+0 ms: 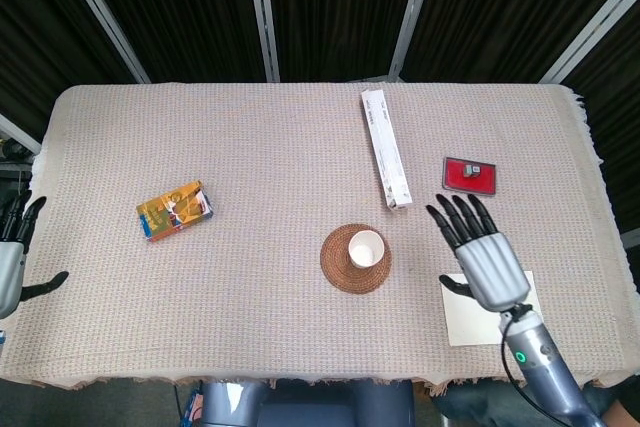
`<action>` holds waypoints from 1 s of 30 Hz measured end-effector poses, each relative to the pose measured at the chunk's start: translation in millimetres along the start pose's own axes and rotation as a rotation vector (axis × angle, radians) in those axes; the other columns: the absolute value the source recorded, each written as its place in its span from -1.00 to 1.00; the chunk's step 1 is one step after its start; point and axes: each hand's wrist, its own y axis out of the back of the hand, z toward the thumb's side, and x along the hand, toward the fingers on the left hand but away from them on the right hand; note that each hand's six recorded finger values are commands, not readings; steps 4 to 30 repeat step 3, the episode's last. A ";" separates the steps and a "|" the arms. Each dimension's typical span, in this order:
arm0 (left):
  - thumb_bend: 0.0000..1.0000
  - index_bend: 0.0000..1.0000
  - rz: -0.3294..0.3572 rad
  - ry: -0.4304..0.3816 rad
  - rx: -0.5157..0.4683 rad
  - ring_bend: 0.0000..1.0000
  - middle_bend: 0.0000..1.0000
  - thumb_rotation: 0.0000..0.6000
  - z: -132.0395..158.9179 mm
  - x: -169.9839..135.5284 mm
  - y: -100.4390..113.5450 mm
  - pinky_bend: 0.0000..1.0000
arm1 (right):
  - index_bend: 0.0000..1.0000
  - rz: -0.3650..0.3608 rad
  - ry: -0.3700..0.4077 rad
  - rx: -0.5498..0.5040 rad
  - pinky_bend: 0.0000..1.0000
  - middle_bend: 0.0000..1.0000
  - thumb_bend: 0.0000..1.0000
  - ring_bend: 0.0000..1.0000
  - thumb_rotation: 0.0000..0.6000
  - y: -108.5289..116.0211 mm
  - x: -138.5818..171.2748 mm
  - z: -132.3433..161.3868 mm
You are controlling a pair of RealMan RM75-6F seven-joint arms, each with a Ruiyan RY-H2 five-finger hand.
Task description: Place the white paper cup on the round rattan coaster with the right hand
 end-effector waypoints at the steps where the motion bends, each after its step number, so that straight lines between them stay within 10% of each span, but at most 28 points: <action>1: -1.00 -1.00 0.001 -0.002 -0.001 -1.00 -1.00 1.00 0.1 -0.4 0.2 -1.00 | -1.00 -0.016 -0.019 -0.001 -1.00 -1.00 -1.00 -1.00 1.00 0.3 10.0 -7.7; 30: -1.00 -1.00 0.001 -0.008 -0.004 -1.00 -1.00 1.00 0.6 -1.0 0.5 -1.00 | -1.00 -0.030 -0.039 0.013 -1.00 -1.00 -1.00 -1.00 1.00 -1.7 21.8 -17.5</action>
